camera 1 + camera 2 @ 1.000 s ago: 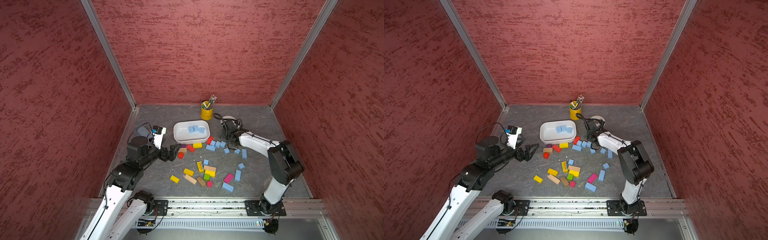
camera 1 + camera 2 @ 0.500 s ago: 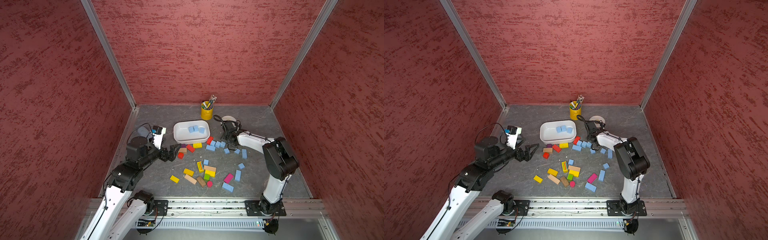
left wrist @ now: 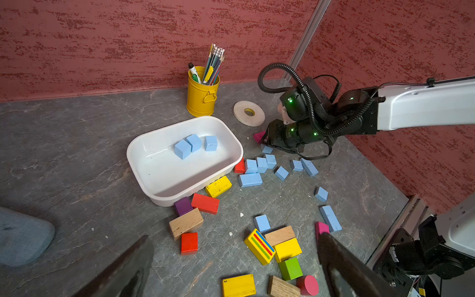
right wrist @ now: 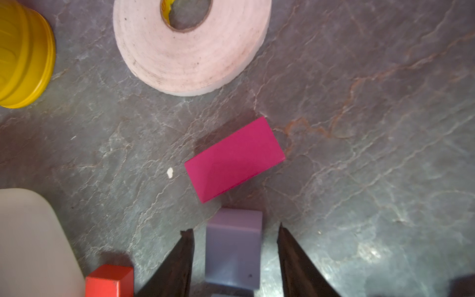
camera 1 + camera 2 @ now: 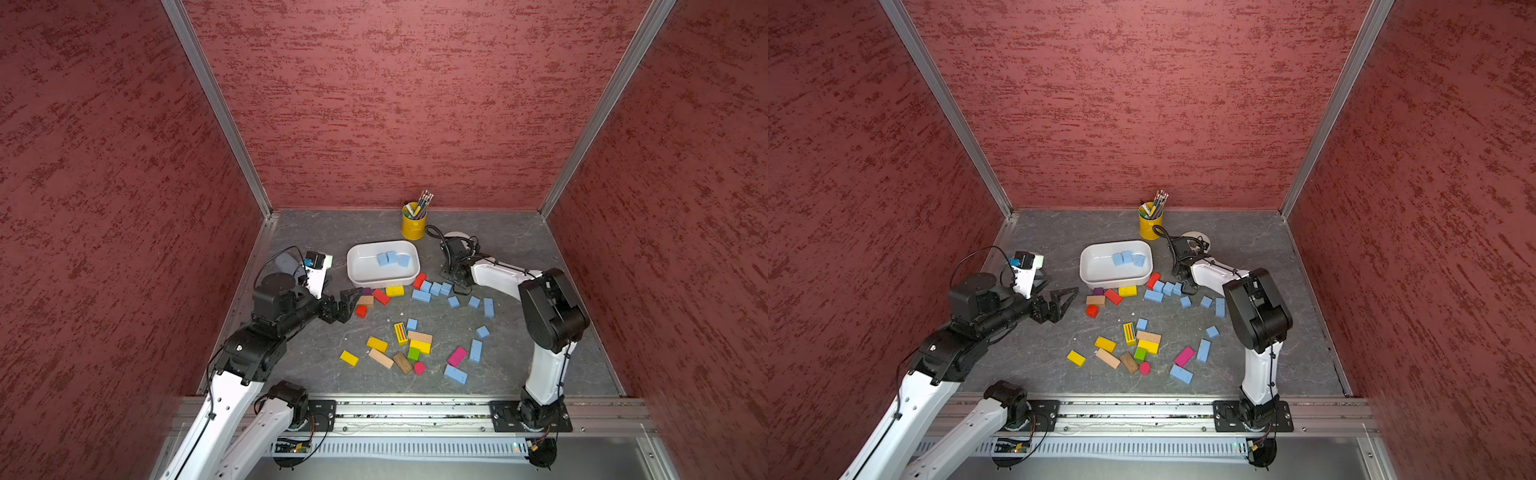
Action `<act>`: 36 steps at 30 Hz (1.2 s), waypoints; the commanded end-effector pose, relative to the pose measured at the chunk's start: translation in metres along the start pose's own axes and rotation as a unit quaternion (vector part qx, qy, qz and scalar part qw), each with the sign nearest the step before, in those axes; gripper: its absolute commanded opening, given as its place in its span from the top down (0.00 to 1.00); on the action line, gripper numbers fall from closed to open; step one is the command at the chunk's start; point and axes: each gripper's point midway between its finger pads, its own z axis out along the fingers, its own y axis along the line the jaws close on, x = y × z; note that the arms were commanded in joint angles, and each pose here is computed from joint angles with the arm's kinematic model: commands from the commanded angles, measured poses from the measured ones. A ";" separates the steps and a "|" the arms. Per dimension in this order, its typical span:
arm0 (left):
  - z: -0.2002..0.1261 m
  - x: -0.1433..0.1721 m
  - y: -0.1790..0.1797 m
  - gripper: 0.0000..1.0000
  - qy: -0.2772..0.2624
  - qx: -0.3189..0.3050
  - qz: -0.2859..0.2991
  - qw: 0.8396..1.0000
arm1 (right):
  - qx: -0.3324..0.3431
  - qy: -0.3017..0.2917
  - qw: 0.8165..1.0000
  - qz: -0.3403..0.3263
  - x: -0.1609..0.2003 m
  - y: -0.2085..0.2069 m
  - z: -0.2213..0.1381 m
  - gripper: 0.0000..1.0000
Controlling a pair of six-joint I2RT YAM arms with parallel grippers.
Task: Pick out the blue building blocks
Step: Pick up the building block from the center of the board.
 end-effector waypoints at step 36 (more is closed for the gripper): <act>0.000 -0.001 0.001 0.00 -0.009 -0.003 0.011 1.000 | -0.055 -0.037 0.998 -0.018 -0.034 0.016 -0.054 0.84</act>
